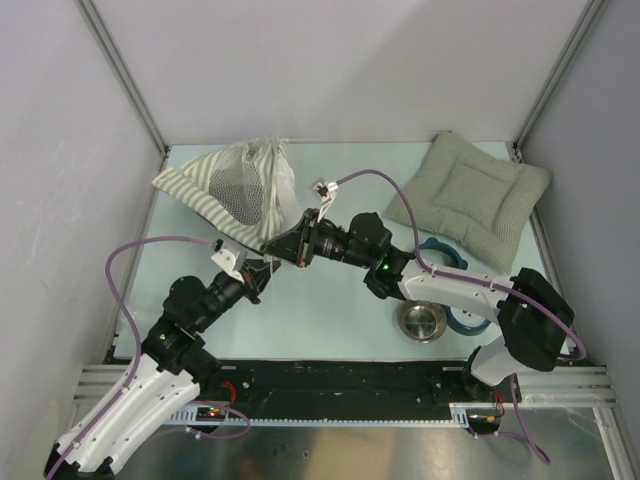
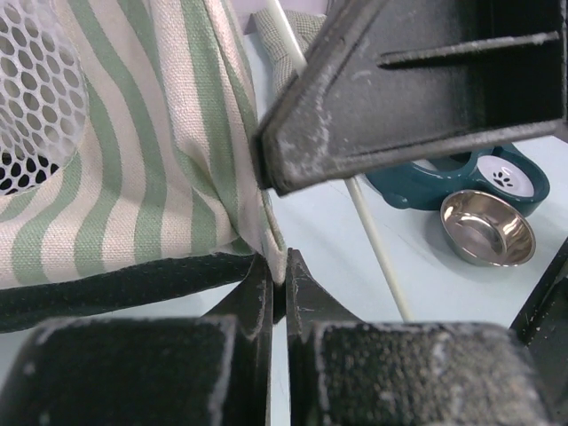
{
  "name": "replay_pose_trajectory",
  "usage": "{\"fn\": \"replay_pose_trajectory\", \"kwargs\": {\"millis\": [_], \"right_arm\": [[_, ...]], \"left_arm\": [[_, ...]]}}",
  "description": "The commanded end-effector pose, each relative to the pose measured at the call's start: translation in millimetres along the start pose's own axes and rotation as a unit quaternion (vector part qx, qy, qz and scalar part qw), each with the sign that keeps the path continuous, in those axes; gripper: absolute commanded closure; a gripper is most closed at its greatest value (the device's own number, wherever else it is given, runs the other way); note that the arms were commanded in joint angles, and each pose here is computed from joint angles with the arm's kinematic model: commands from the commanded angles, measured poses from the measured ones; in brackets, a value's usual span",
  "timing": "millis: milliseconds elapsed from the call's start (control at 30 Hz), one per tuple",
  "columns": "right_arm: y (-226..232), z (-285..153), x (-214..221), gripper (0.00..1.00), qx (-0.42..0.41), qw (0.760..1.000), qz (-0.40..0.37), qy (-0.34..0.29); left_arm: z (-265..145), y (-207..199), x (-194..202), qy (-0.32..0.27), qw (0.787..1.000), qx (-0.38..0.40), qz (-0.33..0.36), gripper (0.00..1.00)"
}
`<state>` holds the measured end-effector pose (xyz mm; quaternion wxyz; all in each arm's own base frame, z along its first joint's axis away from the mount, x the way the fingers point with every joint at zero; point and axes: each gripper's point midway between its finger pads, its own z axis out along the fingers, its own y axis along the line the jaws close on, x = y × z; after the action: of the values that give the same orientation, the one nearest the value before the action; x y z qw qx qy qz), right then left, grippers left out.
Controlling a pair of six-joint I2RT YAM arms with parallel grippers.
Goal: Set up the pet tent
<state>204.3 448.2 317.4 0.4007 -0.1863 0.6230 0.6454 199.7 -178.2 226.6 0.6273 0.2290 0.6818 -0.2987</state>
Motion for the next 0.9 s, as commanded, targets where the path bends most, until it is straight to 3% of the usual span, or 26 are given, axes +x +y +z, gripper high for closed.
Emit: {"fn": "replay_pose_trajectory", "kwargs": {"millis": [0, 467, 867], "right_arm": [[-12, 1, -120, 1.00, 0.036, 0.981, -0.086, -0.172], [-30, 11, -129, 1.00, 0.059, 0.981, -0.077, -0.170], [-25, 2, -94, 1.00, 0.054, 0.996, -0.023, -0.062]], "left_arm": [[-14, -48, 46, 0.101, 0.987, 0.114, -0.044, 1.00], [-12, -42, 56, 0.126, 0.987, 0.092, -0.033, 1.00], [-7, -35, 53, 0.128, 0.989, 0.068, -0.033, 1.00]]}}
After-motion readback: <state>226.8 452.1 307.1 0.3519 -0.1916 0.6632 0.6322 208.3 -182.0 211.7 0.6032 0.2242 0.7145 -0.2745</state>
